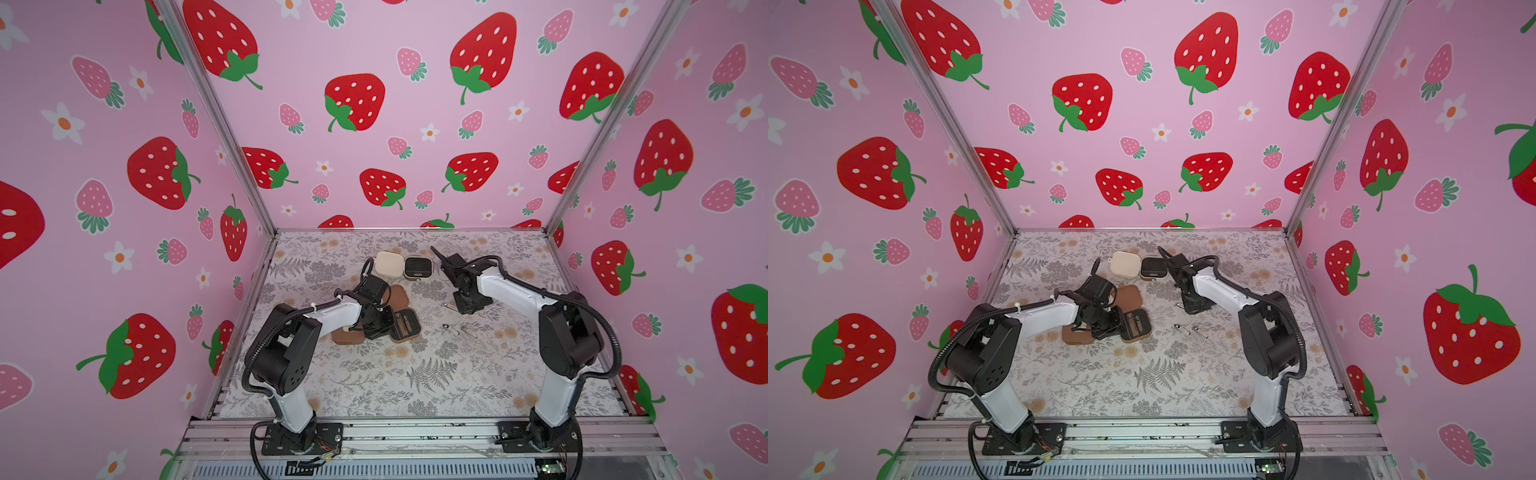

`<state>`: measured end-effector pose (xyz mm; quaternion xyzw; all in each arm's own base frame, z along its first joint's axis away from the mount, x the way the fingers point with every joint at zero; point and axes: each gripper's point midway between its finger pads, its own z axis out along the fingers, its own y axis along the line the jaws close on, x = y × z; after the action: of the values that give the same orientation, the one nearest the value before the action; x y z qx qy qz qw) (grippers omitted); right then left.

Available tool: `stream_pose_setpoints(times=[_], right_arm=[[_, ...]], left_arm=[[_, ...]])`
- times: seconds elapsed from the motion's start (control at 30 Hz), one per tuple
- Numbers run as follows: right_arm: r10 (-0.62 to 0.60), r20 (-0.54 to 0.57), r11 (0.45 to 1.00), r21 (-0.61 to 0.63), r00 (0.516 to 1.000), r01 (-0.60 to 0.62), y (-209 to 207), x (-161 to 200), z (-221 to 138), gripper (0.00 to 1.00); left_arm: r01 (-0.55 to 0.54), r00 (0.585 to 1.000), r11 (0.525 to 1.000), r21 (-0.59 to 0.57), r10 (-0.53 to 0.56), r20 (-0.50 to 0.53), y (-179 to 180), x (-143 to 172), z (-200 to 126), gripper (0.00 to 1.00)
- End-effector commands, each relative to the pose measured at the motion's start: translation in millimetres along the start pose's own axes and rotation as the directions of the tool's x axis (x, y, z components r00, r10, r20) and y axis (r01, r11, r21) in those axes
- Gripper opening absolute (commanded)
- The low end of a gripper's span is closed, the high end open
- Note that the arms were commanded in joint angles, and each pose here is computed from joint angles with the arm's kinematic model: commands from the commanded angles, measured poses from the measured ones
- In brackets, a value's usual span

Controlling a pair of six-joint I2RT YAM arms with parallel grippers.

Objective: Organize nail clipper sets
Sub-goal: Pick up the nail clipper from the storage box, then place the nail clipper at the center of the board.

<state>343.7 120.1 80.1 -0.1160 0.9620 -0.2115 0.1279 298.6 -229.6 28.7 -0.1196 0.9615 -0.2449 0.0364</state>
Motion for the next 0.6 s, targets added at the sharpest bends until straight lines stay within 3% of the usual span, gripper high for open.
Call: stream_pose_setpoints(times=[0.0, 0.13, 0.3, 0.57], right_arm=[[-0.009, -0.065, 0.969, 0.245, 0.998, 0.025, -63.3, 9.6, 19.9, 0.00], [0.034, -0.125, 0.965, 0.262, 0.992, 0.000, -83.4, 11.7, 53.7, 0.00], [0.011, -0.189, 0.967, 0.252, 0.982, 0.038, -80.1, 9.9, 86.0, 0.00], [-0.006, -0.224, 0.979, 0.198, 0.975, 0.052, -63.6, 10.1, 105.5, 0.00]], left_arm=[[0.004, 1.000, 0.999, -0.042, -0.005, -0.016, 7.5, 3.4, 0.0, 0.00], [0.004, 1.000, 0.999, -0.041, -0.005, -0.019, 6.5, 2.9, 0.3, 0.00], [0.004, 1.000, 0.999, -0.048, -0.005, -0.020, 8.1, 3.4, 0.3, 0.00], [0.005, 1.000, 0.999, -0.054, -0.006, -0.016, 8.8, 2.9, -0.5, 0.00]])
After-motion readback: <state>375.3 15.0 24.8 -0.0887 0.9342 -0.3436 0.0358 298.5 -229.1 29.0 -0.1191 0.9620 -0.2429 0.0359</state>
